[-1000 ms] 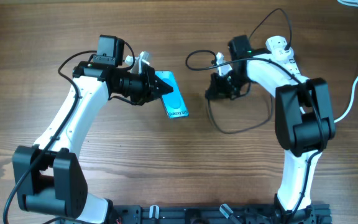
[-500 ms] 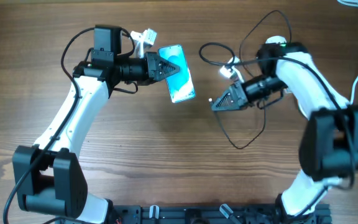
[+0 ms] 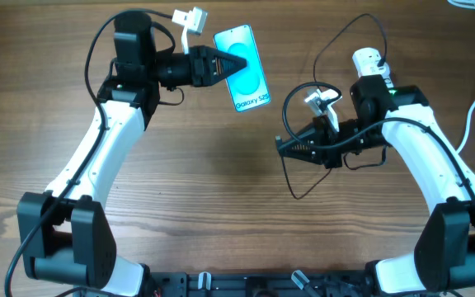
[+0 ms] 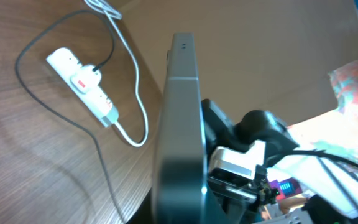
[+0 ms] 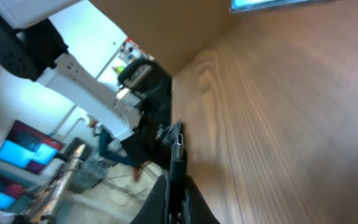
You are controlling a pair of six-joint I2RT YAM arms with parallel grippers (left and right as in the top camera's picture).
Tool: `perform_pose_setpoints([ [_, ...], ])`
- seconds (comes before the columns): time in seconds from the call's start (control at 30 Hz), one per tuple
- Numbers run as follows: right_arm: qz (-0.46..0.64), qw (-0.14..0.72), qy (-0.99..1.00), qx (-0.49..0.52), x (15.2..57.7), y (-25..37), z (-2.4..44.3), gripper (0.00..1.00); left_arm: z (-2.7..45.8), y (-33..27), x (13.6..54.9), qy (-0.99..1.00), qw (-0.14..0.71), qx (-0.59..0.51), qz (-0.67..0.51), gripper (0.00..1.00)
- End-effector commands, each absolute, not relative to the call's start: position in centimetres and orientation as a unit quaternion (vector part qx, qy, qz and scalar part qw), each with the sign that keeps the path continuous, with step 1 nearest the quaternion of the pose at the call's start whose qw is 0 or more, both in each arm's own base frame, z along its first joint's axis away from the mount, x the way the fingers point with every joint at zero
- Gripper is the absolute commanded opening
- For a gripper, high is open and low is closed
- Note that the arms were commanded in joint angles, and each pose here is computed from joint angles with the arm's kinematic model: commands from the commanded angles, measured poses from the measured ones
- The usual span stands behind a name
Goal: Plug charger to phone and switch on socket
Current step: 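Carry the cable plug toward the phone's bottom port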
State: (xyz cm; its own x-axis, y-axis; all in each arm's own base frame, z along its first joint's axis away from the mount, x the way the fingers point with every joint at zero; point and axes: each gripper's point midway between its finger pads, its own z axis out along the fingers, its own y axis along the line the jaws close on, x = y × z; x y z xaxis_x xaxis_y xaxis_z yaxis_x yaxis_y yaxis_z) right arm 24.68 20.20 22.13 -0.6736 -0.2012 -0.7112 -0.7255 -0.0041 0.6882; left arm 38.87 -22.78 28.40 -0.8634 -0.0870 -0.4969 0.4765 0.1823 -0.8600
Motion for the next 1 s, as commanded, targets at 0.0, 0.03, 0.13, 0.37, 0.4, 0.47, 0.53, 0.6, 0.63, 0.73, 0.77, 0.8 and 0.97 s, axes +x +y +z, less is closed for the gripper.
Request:
perform_pose_setpoints([
  [0.0,0.653,0.219,0.652,-0.316,26.4,20.8,23.4,0.04,30.1,-23.6,38.2,0.724,0.191,0.117,-0.652,0.04],
  [0.03,0.653,0.208,0.661,-0.307,27.1,21.0,23.3,0.05,30.2,-24.1,37.9,0.722,0.190,0.125,-0.653,0.04],
  [0.13,0.639,0.190,0.687,-0.288,28.6,21.4,22.8,0.04,30.3,-25.2,37.2,0.718,0.186,0.144,-0.655,0.04],
  [0.37,0.643,0.174,0.695,-0.271,28.7,21.5,22.8,0.04,30.4,-25.4,36.5,0.709,0.192,0.176,-0.656,0.04],
  [0.4,0.644,0.172,0.695,-0.269,28.7,21.5,22.8,0.04,30.4,-25.4,36.4,0.708,0.192,0.178,-0.656,0.04],
  [0.47,0.645,0.168,0.697,-0.265,28.6,21.5,22.8,0.04,30.4,-25.4,36.4,0.708,0.192,0.178,-0.656,0.04],
  [0.53,0.651,0.167,0.692,-0.264,28.5,21.5,23.0,0.04,30.4,-25.4,36.4,0.708,0.192,0.178,-0.656,0.04],
  [0.6,0.654,0.166,0.690,-0.263,28.5,21.5,23.1,0.04,30.4,-25.4,36.4,0.708,0.192,0.178,-0.656,0.04],
  [0.63,0.655,0.164,0.689,-0.262,28.4,21.5,23.2,0.04,30.4,-25.4,36.4,0.708,0.192,0.178,-0.656,0.04],
  [0.73,0.665,0.161,0.682,-0.259,28.2,21.5,23.5,0.04,30.3,-25.4,36.4,0.707,0.198,0.185,-0.654,0.04],
  [0.77,0.666,0.160,0.681,-0.258,28.2,21.5,23.6,0.04,30.3,-25.4,36.4,0.706,0.198,0.185,-0.654,0.04],
  [0.8,0.666,0.158,0.682,-0.257,28.2,21.5,23.6,0.04,30.3,-25.4,36.4,0.707,0.198,0.185,-0.654,0.04],
  [0.97,0.668,0.156,0.681,-0.255,28.1,21.5,23.6,0.04,30.3,-25.4,36.4,0.707,0.198,0.185,-0.654,0.04],
])
